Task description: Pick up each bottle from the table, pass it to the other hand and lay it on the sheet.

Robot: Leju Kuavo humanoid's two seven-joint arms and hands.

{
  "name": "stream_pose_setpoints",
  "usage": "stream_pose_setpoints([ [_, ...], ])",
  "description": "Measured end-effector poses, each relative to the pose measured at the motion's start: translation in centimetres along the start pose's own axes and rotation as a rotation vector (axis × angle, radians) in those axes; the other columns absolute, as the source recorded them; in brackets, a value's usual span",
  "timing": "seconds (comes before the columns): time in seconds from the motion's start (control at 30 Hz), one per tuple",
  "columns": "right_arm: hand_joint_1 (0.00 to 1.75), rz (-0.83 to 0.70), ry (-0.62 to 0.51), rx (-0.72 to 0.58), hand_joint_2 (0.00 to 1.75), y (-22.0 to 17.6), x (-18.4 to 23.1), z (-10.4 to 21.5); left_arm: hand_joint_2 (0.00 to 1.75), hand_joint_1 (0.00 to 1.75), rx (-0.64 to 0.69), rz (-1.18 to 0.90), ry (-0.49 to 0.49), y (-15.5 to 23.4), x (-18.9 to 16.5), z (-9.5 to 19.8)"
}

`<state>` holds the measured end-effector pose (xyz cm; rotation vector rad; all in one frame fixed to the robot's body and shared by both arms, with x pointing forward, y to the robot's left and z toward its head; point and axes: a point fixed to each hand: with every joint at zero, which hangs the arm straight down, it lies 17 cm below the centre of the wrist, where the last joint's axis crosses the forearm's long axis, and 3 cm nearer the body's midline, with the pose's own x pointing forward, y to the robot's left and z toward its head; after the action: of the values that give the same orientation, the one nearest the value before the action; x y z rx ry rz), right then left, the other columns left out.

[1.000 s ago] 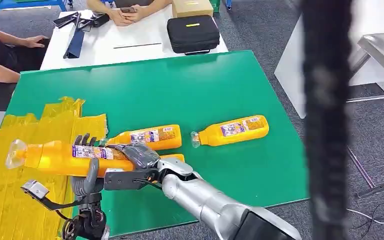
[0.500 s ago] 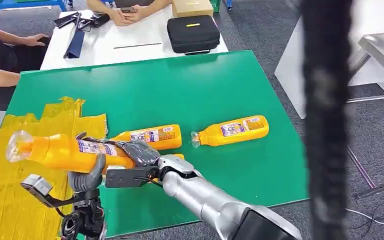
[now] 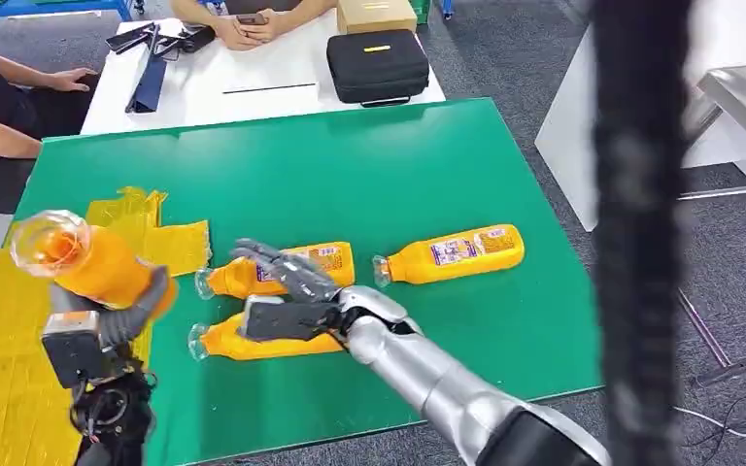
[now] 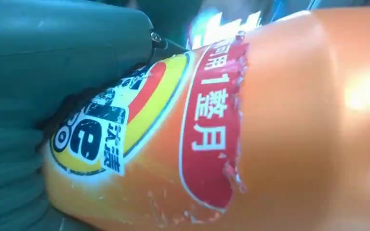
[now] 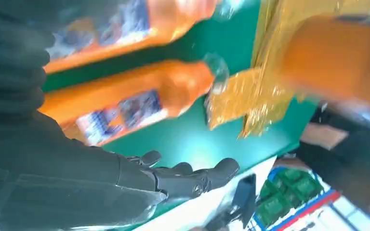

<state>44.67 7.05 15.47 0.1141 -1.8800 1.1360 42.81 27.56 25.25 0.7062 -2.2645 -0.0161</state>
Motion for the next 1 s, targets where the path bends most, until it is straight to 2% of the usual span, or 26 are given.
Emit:
stream_pose_setpoints([
  [0.13, 0.0, -0.024, -0.016, -0.014, 0.0, -1.4, 0.1, 0.6, 1.75, 1.75, 0.015, -0.134, -0.014, 1.0, -0.9, -1.4],
  [0.2, 0.0, -0.039, -0.03, -0.006, 0.0, -1.6, 0.5, 0.9, 1.75, 1.75, 0.003, -0.279, -0.034, 1.3, -1.7, -2.3],
  [0.23, 0.0, -0.045, -0.042, 0.001, 1.75, -1.6, 0.9, 1.0, 1.75, 1.75, -0.028, -0.416, -0.075, 1.2, -2.2, -2.8],
  [0.3, 0.0, -0.045, -0.05, 0.019, 1.75, -1.6, 1.3, 1.2, 1.75, 1.75, -0.136, -0.704, -0.147, 0.7, -4.1, -3.6],
  [0.33, 0.0, -0.041, -0.051, 0.029, 1.75, -1.5, 1.5, 1.2, 1.75, 1.75, -0.183, -0.8, -0.146, 0.6, -5.7, -3.9],
  [0.43, 0.0, -0.032, -0.049, 0.051, 1.75, -1.1, 1.6, 1.3, 1.75, 1.75, -0.262, -0.924, -0.042, 1.6, -10.8, -3.2],
  [0.57, 0.0, -0.022, -0.05, 0.062, 1.75, -0.9, 1.6, 1.5, 1.75, 1.75, -0.305, -0.973, 0.053, 2.6, -14.5, -2.2],
  [0.63, 0.0, -0.012, -0.054, 0.075, 1.75, -0.5, 1.8, 1.4, 1.75, 1.75, -0.357, -1.009, 0.133, 2.7, -17.1, -0.8],
  [0.67, 0.0, -0.005, -0.053, 0.081, 0.0, -0.3, 1.8, 1.4, 1.75, 1.75, -0.378, -1.016, 0.161, 2.7, -18.1, -0.1],
  [0.87, 0.0, 0.101, -0.014, 0.144, 0.0, 1.3, 1.0, 1.5, 1.75, 1.75, -0.512, -1.038, 0.36, 3.2, -23.9, 4.1],
  [0.9, 0.0, 0.122, -0.01, 0.157, 1.75, 1.6, 0.9, 1.4, 1.75, 0.72, -0.526, -1.037, 0.375, 3.3, -24.4, 4.1],
  [0.93, 0.0, 0.137, -0.006, 0.168, 1.75, 1.9, 0.8, 1.5, 1.75, 0.0, -0.537, -1.035, 0.392, 3.6, -24.8, 4.3],
  [1.0, 0.0, 0.181, 0.013, 0.203, 1.75, 2.7, 0.3, 1.6, 1.75, 0.0, -0.564, -1.021, 0.429, 3.7, -25.7, 4.7],
])
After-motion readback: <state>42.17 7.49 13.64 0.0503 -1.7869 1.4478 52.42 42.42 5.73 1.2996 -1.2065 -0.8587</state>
